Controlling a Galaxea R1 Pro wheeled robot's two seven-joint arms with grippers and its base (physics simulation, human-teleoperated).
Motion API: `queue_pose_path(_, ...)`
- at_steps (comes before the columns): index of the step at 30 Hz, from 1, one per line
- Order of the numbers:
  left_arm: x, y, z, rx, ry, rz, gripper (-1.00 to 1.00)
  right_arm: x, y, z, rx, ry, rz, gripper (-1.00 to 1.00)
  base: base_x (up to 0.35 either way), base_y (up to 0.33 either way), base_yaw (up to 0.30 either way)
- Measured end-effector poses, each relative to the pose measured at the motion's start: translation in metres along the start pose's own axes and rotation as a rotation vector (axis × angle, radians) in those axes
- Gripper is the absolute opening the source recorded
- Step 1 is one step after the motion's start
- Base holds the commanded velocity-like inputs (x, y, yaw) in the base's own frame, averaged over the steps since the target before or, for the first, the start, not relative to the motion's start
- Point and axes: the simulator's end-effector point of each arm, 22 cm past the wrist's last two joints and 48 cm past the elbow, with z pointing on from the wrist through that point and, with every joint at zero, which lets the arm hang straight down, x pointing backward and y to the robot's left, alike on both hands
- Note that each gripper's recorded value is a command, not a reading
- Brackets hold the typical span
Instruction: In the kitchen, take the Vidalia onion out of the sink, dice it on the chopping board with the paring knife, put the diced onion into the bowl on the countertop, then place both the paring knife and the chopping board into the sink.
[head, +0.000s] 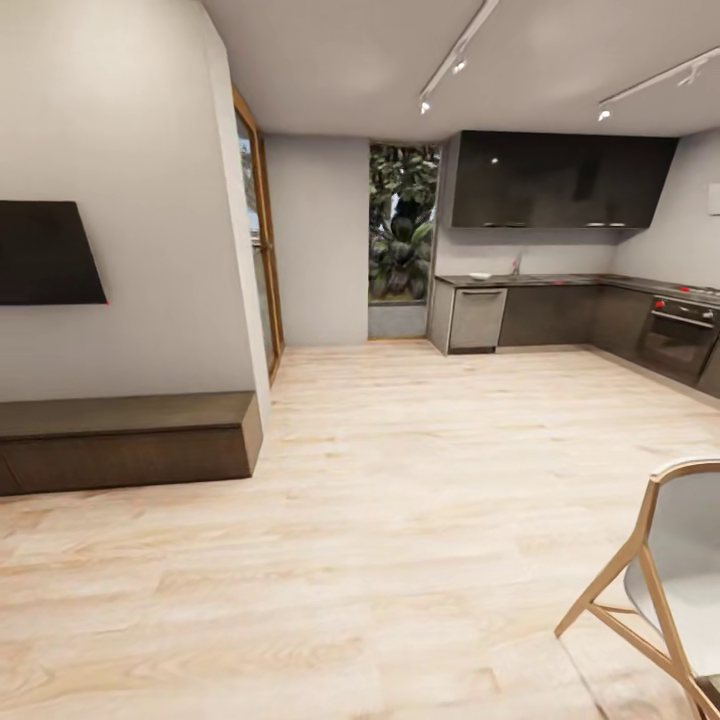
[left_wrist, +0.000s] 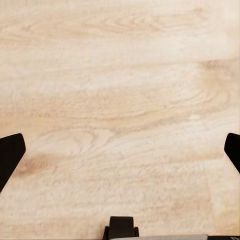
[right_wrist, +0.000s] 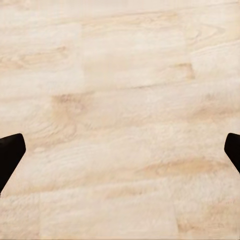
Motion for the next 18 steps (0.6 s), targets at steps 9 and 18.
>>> queue_pose_path(9,0.0,0.0,0.0,0.0,0.0,0.0,1.0,-0.0002,0.0001,0.0001,0.0,0.0,0.0,1.0,0.345,0.0,0.0)
queue_pose_path(18,-0.0002,0.0,0.0001,0.0,0.0,0.0,1.0,0.0,0.0001,0.0,-0.001,0.0,0.0,1.0,0.345,0.0,0.0)
